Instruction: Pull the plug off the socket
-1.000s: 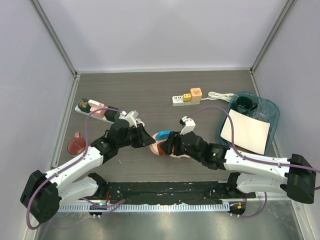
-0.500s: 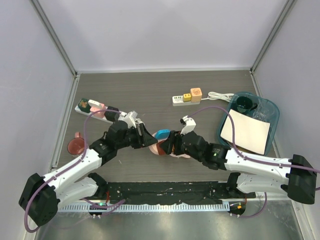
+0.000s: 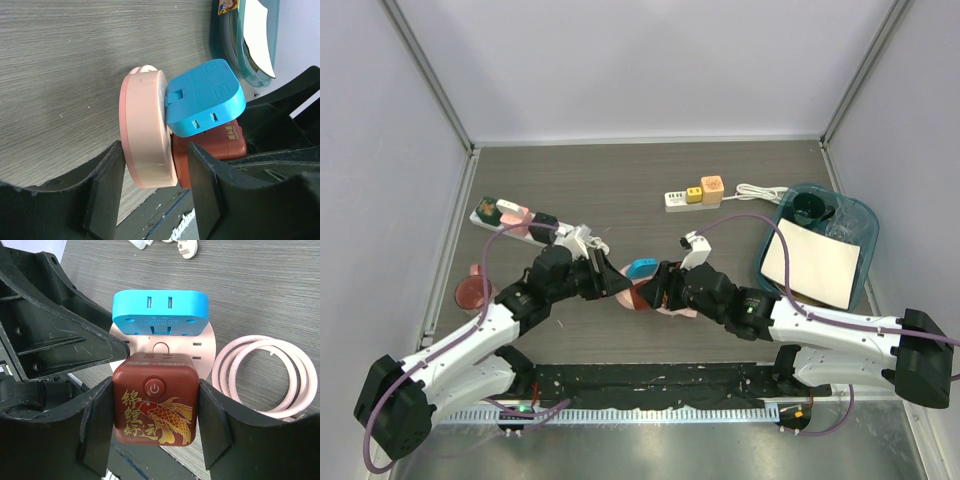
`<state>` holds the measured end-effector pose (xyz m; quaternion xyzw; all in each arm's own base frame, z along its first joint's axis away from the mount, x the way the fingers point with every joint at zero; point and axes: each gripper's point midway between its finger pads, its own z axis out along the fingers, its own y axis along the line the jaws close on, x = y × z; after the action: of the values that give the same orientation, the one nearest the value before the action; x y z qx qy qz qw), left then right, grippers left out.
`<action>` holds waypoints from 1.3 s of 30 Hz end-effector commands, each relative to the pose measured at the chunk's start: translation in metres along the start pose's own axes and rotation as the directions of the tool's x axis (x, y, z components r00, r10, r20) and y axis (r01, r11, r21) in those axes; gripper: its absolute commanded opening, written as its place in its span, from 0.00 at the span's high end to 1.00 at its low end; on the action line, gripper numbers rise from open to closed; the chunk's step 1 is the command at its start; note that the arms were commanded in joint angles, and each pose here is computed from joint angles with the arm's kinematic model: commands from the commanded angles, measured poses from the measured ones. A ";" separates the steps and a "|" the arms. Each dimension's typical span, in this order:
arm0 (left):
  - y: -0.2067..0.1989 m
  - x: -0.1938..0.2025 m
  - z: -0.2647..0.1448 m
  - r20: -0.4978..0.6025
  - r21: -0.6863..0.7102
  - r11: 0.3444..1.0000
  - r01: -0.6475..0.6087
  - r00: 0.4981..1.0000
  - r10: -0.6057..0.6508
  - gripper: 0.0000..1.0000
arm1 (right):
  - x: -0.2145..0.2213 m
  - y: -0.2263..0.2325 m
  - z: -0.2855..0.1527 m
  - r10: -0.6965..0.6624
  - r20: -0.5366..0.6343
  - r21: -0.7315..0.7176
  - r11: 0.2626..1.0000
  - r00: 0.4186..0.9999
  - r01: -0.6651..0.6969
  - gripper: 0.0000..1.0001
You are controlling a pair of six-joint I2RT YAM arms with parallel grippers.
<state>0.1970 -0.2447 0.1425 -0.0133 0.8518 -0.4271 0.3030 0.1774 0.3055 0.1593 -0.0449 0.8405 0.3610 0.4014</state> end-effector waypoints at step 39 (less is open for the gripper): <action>-0.015 -0.018 0.001 0.088 0.053 0.999 0.002 0.996 -0.007 1.00 | -0.005 0.034 0.025 0.037 -0.046 -0.037 0.999 0.998 -0.039 0.23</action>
<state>0.2050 -0.2379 0.1271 -0.0454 0.8621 -0.4025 0.3045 0.1801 0.3207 0.1380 -0.0501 0.8674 0.3327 0.3665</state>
